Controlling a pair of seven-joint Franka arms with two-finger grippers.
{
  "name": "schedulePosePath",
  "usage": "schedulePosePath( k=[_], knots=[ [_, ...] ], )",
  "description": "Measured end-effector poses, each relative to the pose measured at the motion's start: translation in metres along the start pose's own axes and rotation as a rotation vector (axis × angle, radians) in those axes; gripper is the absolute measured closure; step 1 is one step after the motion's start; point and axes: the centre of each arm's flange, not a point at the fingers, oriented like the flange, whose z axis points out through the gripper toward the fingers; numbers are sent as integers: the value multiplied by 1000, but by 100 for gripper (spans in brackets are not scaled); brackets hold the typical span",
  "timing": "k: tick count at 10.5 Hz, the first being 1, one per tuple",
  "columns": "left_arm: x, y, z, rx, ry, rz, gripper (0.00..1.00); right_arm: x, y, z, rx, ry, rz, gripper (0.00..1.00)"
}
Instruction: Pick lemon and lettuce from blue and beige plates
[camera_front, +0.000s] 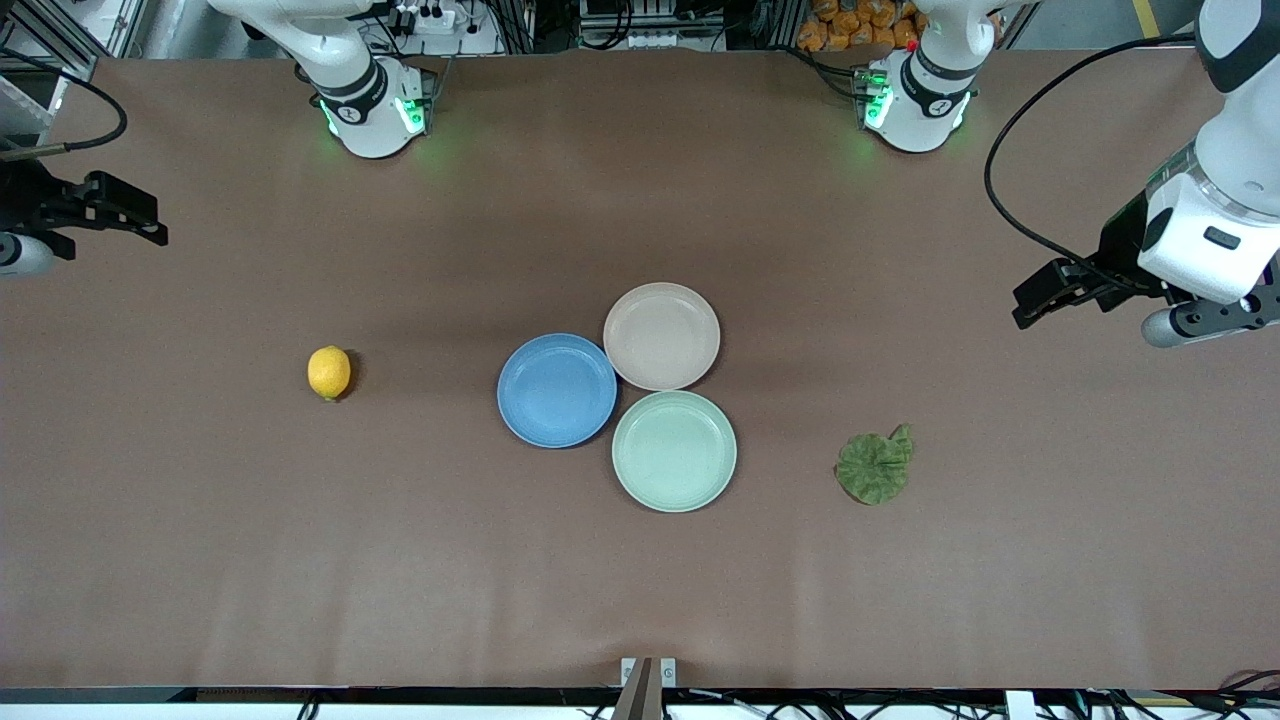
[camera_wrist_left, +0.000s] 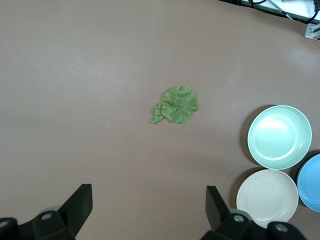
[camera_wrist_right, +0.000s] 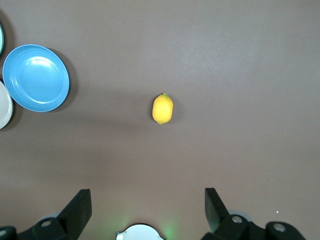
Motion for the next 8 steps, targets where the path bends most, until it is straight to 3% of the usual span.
schedulePosePath(
  k=[4, 8],
  knots=[
    [-4, -16, -22, -4, 33, 37, 0, 0, 1, 0, -2, 0, 2, 0],
    [-3, -25, -20, 4, 19, 38, 0, -1, 2, 0, -3, 0, 4, 0]
  ],
)
